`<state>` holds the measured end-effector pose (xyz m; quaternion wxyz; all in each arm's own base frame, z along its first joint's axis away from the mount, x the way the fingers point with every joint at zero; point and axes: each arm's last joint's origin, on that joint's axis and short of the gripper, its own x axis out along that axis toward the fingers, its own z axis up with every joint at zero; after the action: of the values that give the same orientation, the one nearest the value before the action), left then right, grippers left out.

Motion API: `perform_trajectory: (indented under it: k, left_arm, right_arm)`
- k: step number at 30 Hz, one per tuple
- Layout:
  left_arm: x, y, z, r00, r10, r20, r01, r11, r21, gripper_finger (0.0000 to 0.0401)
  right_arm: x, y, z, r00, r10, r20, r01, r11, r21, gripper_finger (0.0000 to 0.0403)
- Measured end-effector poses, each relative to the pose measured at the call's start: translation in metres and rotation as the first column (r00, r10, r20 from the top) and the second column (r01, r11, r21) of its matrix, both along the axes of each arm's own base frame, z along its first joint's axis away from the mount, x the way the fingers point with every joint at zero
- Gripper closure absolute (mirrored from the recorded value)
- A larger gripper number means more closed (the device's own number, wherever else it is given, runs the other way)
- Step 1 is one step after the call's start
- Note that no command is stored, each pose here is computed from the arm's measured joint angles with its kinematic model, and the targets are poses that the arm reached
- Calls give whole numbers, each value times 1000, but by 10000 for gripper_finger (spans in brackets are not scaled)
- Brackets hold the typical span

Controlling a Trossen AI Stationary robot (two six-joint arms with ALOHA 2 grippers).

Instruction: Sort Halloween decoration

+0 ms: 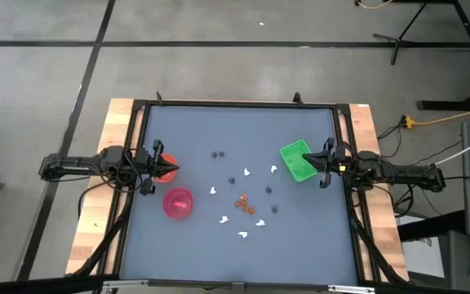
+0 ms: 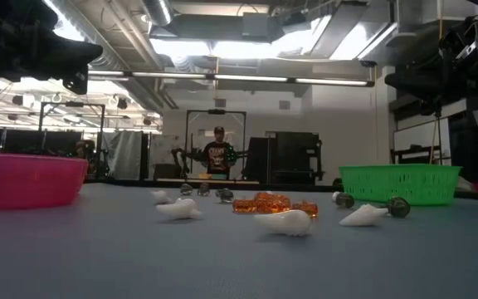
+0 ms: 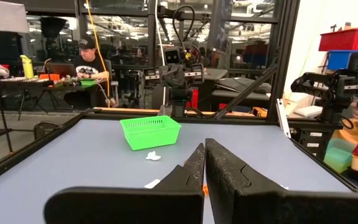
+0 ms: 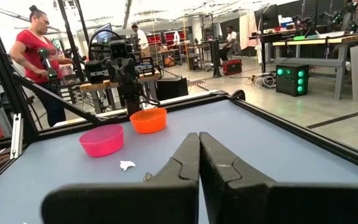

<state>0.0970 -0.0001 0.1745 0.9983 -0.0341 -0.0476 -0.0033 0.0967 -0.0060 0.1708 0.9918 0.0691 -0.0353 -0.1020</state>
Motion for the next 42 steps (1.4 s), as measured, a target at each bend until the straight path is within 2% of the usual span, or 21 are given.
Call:
perform_trajectory:
  k: [9,19,24,28,30,37,42]
  left_arm:
    - [0,1,0,1000,20,0,-20,1000,-2,401]
    - [0,1,0,1000,20,0,-20,1000,-2,401]
    - [0,1,0,1000,20,0,-20,1000,-2,401]
    - [0,1,0,1000,20,0,-20,1000,-2,401]
    - [0,1,0,1000,20,0,-20,1000,-2,401]
    - [0,1,0,1000,20,0,-20,1000,-2,401]
    - [0,1,0,1000,21,0,-21,1000,-2,401]
  right_arm:
    - [0,0,0,1000,0,2,0,1000,0,390]
    - [0,0,1,1000,4,23,-5,998,69,255]
    - [0,1,1,999,29,24,-30,997,68,215]
    - [0,1,2,998,47,35,-50,997,67,203]
    - [0,1,6,996,48,80,-53,996,65,203]
    - [-6,3,37,976,91,199,-101,994,41,203]
    - [-3,3,57,982,88,166,-86,996,-19,203]
